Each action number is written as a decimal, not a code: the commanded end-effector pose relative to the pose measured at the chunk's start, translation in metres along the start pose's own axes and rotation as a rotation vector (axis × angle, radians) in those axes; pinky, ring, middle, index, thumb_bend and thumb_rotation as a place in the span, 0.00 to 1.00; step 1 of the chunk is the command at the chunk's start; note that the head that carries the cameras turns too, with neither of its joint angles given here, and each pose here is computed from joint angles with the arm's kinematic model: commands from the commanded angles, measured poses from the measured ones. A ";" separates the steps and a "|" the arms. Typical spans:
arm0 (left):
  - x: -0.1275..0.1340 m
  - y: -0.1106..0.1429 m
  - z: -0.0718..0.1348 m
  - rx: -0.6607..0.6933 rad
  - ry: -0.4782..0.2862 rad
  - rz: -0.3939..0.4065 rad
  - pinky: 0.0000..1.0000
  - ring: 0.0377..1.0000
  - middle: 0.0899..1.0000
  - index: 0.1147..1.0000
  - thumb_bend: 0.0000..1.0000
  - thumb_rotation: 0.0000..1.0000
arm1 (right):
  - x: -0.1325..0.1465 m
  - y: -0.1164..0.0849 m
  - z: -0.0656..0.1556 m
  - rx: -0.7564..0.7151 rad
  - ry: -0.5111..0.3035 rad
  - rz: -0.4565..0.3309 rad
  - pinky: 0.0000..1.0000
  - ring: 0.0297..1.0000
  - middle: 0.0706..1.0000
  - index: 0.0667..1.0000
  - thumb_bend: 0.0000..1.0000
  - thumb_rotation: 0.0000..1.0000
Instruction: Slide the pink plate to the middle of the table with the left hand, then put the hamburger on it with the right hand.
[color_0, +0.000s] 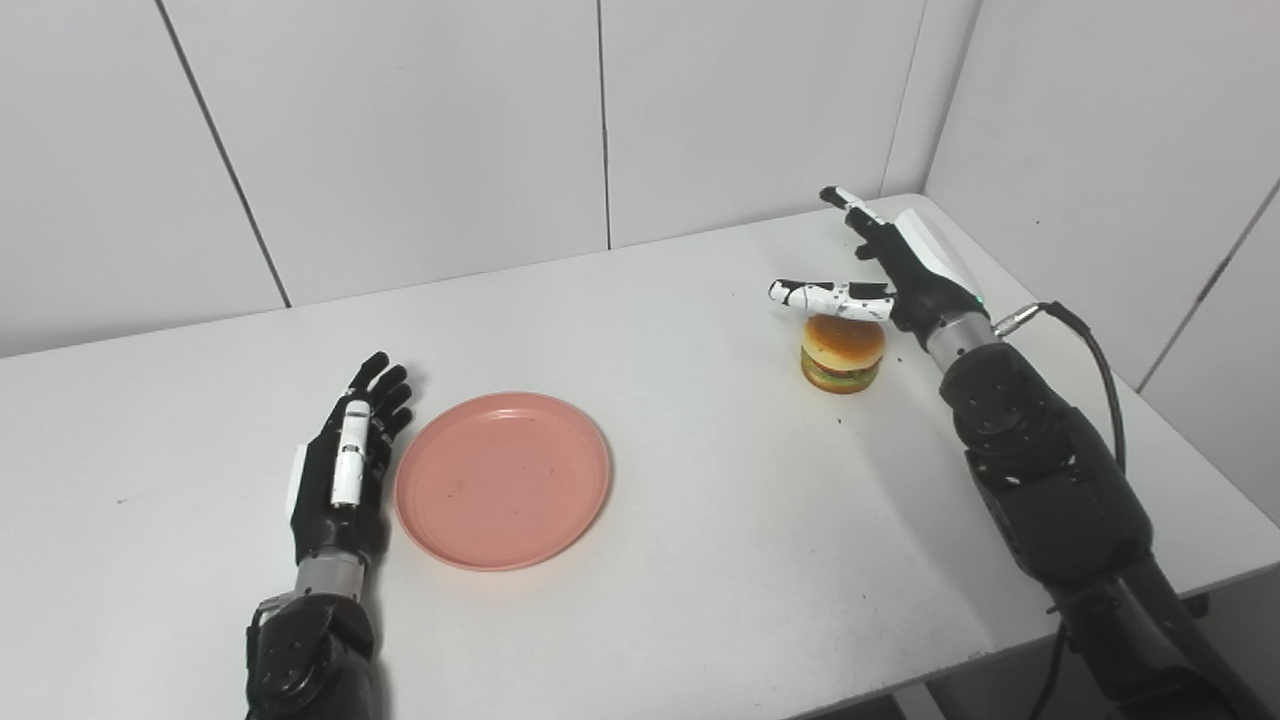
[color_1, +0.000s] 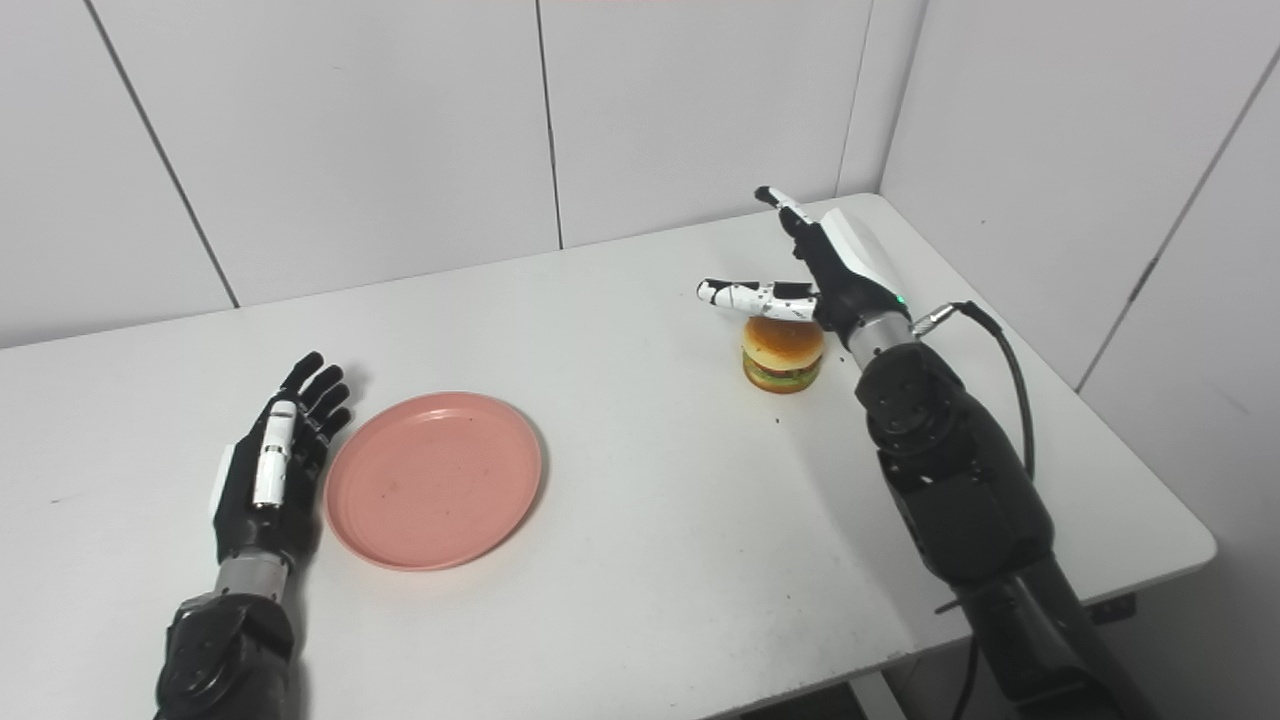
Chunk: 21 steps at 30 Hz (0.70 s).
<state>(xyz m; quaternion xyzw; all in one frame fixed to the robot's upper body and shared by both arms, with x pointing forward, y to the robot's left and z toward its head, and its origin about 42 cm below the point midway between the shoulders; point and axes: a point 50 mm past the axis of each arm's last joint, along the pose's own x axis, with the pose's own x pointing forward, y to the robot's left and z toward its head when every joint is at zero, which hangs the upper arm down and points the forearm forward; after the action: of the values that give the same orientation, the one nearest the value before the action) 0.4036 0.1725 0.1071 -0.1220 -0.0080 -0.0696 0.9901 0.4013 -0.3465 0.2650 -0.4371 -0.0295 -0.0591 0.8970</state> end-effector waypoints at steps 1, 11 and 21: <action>-0.013 0.019 -0.019 -0.022 0.072 0.029 0.92 0.90 0.87 0.83 0.19 0.79 | 0.010 -0.024 0.016 -0.047 -0.035 -0.073 0.79 0.89 0.91 0.89 0.75 0.56; -0.013 0.025 -0.016 -0.040 0.087 0.056 0.89 0.88 0.84 0.80 0.18 0.84 | 0.015 -0.024 0.010 -0.114 0.020 -0.034 0.80 0.88 0.90 0.88 0.81 0.50; -0.015 0.021 -0.014 -0.056 0.082 0.048 0.91 0.88 0.84 0.79 0.20 0.85 | 0.015 -0.027 0.003 -0.224 0.055 0.036 0.78 0.87 0.90 0.88 0.84 0.50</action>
<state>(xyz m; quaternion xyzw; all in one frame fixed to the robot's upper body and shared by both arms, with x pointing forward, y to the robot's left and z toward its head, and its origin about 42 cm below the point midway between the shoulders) 0.4025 0.1806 0.1093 -0.1493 -0.0056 -0.0659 0.9866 0.4061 -0.3573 0.2592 -0.5181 0.0337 -0.0353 0.8539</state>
